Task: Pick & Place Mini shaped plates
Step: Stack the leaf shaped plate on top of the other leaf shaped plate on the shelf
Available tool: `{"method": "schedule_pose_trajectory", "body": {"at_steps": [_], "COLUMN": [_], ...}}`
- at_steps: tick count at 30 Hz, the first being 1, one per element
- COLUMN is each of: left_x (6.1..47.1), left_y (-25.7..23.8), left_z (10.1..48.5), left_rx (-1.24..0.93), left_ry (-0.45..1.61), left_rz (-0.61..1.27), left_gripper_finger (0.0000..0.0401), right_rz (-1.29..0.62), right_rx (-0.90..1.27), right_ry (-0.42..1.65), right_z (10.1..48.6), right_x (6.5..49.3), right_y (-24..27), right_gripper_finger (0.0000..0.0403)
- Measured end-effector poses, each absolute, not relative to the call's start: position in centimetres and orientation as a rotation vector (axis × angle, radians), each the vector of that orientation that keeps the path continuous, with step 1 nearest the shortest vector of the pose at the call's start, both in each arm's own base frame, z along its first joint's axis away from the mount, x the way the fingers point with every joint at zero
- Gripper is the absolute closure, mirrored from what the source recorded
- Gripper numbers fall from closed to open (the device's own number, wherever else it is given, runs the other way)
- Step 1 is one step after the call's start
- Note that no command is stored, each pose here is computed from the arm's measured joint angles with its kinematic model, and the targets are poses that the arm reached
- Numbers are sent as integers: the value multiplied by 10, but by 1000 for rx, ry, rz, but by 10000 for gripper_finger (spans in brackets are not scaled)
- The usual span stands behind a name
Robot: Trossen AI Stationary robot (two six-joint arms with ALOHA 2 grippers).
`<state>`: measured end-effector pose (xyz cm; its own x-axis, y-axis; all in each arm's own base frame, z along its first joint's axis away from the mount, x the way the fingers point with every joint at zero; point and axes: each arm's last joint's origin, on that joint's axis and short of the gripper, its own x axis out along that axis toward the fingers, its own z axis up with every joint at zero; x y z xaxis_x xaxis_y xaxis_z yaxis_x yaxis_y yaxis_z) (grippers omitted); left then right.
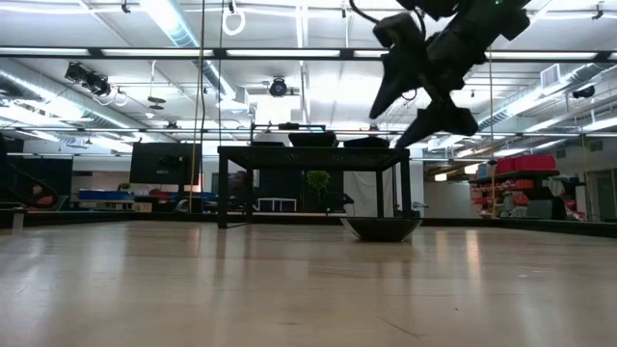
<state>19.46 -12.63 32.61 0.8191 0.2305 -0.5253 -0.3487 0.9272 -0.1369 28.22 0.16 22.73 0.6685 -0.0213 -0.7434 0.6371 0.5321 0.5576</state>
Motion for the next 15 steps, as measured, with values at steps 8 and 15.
{"method": "schedule_pose_trajectory", "body": {"at_steps": [8, 15], "left_x": [178, 175], "left_y": [-115, -112], "left_z": [326, 328], "left_rx": [-255, -253], "left_ry": [493, 491], "left_rz": [305, 306], "left_gripper_finger": [396, 386], "right_rz": [-549, -592], "right_rx": [987, 1000], "right_ry": [857, 951], "right_z": [206, 183], "right_x": [284, 291], "right_y": [1, 4], "right_gripper_finger": [133, 133]}}
